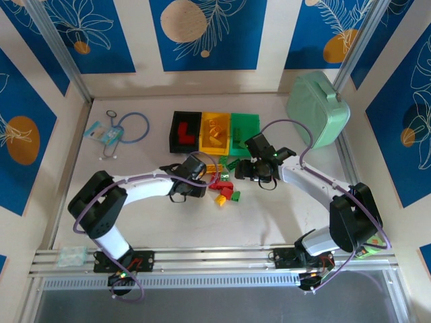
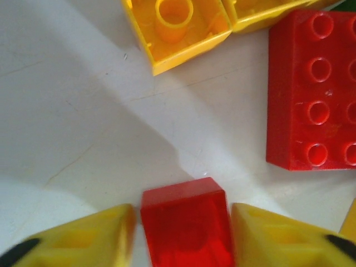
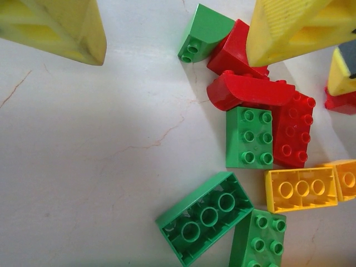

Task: Sort the legos into containers by color
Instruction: Pick up the lego from the center of the table.

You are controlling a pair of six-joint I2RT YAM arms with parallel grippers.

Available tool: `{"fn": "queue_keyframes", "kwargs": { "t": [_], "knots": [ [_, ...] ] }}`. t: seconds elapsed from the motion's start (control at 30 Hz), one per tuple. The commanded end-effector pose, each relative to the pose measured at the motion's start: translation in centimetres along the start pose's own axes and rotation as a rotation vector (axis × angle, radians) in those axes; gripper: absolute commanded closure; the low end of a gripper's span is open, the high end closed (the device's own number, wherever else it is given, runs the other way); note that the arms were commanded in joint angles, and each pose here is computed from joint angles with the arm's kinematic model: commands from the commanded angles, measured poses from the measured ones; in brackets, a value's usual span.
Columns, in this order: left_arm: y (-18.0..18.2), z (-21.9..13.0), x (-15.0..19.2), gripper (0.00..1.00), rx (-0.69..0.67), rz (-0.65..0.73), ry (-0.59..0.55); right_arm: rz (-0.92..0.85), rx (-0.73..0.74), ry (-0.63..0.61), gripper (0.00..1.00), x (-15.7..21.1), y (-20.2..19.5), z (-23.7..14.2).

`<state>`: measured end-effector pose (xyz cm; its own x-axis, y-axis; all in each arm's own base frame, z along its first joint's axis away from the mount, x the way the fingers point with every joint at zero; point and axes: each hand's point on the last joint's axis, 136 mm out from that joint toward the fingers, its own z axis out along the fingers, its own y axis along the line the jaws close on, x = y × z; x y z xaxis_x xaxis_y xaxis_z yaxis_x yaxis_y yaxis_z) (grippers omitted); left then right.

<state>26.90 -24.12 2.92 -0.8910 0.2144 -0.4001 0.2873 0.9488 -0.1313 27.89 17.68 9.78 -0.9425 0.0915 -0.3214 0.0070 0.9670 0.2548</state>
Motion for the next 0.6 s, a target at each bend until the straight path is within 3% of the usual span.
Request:
{"fn": "queue_keyframes", "kwargs": {
  "t": [0.0,0.27,0.57],
  "knots": [
    [0.5,-0.4,-0.5,0.64,-0.044,0.028,0.004,0.014,-0.001,0.015,0.32,0.6,-0.1,0.3],
    [0.5,-1.8,-3.2,0.68,-0.057,0.047,-0.037,0.017,0.001,0.018,0.32,0.7,-0.4,0.4],
    [3.9,-3.8,-10.0,0.68,-0.065,-0.037,-0.132,0.024,0.004,0.026,0.32,1.6,-0.9,0.4]
  ]
}}
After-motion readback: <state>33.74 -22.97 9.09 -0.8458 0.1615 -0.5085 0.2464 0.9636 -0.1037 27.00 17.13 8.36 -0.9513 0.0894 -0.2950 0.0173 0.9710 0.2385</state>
